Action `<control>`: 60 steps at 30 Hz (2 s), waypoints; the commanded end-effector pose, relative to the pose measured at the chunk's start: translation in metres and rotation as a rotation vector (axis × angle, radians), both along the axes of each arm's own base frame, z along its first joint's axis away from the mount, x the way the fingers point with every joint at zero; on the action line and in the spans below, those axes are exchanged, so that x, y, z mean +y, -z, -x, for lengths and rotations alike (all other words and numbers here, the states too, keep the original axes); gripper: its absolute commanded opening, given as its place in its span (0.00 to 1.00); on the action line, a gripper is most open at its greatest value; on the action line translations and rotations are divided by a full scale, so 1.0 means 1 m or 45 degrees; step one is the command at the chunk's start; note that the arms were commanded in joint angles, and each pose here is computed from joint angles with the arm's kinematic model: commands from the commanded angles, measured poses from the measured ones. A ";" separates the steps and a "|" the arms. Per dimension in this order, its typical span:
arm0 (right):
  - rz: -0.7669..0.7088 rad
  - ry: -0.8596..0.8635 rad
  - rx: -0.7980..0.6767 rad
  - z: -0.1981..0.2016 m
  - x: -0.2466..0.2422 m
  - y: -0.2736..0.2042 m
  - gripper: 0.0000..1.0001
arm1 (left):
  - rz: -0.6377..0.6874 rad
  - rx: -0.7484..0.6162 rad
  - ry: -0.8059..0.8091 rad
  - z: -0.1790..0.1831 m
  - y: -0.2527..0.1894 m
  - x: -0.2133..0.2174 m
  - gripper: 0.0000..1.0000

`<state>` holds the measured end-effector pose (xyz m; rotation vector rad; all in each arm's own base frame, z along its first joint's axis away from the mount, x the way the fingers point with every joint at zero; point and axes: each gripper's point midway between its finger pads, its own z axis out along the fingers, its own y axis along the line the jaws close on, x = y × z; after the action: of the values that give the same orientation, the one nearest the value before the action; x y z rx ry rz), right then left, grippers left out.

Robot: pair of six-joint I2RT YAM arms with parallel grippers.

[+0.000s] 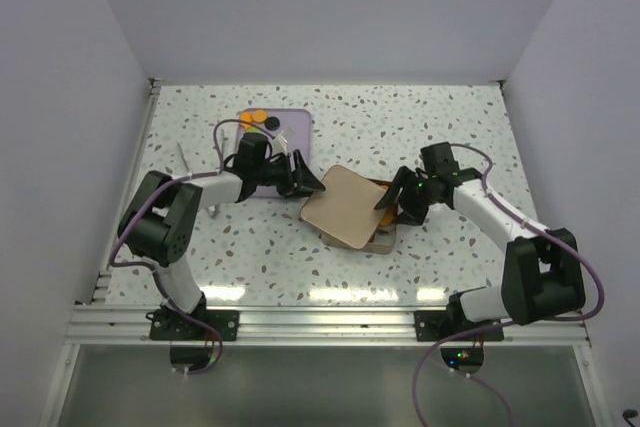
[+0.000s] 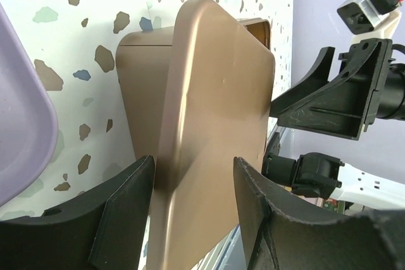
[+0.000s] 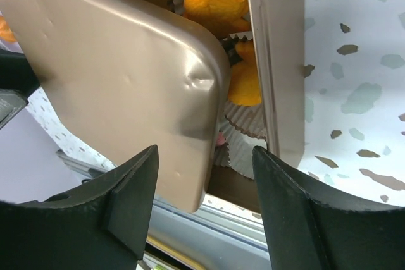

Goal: Pack the cookies

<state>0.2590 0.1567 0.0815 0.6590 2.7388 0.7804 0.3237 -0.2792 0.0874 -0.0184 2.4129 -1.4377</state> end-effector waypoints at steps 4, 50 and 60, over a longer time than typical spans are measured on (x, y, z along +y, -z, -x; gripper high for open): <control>0.125 -0.016 -0.007 0.001 -0.016 -0.010 0.66 | 0.006 -0.060 0.010 -0.003 -0.009 -0.007 0.57; 0.233 0.102 0.068 0.026 -0.082 0.019 0.45 | -0.363 0.018 -0.203 0.024 -0.006 0.025 0.57; 0.119 0.076 0.096 0.027 -0.069 0.035 0.35 | -0.378 0.028 -0.190 0.031 -0.006 0.013 0.57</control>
<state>0.2251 0.0805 0.0460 0.8035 2.8132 0.5450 0.2843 -0.2602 0.0723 -0.1688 2.6179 -1.0073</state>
